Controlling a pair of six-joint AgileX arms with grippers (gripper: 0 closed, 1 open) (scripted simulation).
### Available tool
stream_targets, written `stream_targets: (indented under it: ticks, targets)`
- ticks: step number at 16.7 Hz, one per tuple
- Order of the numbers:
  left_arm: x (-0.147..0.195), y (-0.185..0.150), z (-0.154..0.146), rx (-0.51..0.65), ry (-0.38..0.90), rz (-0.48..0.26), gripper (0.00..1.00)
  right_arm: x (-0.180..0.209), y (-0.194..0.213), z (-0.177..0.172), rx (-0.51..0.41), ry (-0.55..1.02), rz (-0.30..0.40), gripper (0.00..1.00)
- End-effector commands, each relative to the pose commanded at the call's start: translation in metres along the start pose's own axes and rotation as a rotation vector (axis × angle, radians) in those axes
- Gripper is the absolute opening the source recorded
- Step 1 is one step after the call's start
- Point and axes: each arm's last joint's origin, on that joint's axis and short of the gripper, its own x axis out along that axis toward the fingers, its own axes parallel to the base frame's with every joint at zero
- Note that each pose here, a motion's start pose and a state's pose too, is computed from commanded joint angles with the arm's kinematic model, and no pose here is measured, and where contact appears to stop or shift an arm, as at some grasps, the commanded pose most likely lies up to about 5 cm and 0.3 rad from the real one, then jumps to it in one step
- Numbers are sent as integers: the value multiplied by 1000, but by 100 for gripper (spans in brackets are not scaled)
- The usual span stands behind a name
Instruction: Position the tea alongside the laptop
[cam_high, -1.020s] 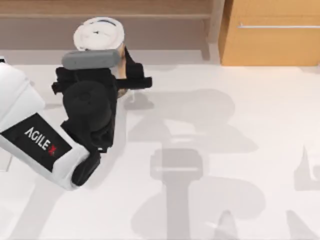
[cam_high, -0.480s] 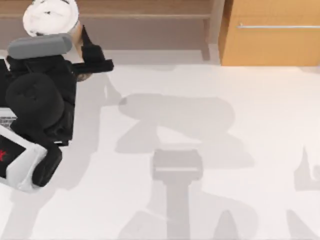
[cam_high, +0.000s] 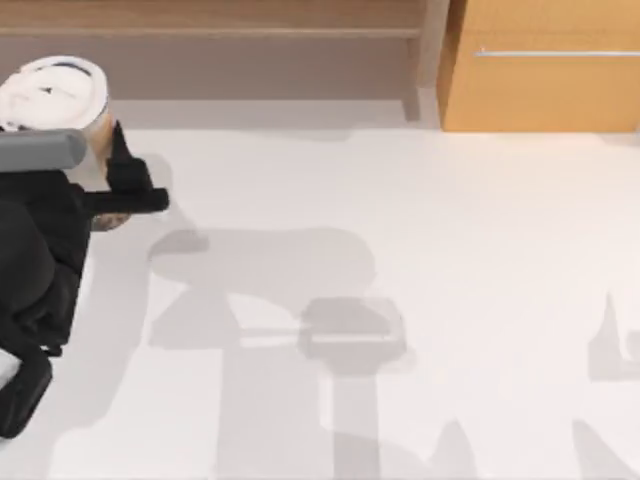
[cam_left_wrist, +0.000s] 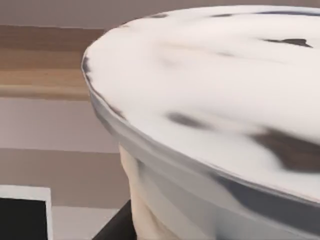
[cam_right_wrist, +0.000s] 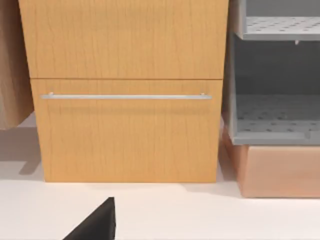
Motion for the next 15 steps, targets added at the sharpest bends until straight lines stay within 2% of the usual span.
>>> stream_targets:
  ticks: [6,15]
  targets:
    - [-24,18,-14,29,87,-38,0,0,0,0,0,0,0,100]
    - [-24,17,-14,29,79,-44,0,0,0,0,0,0,0,100]
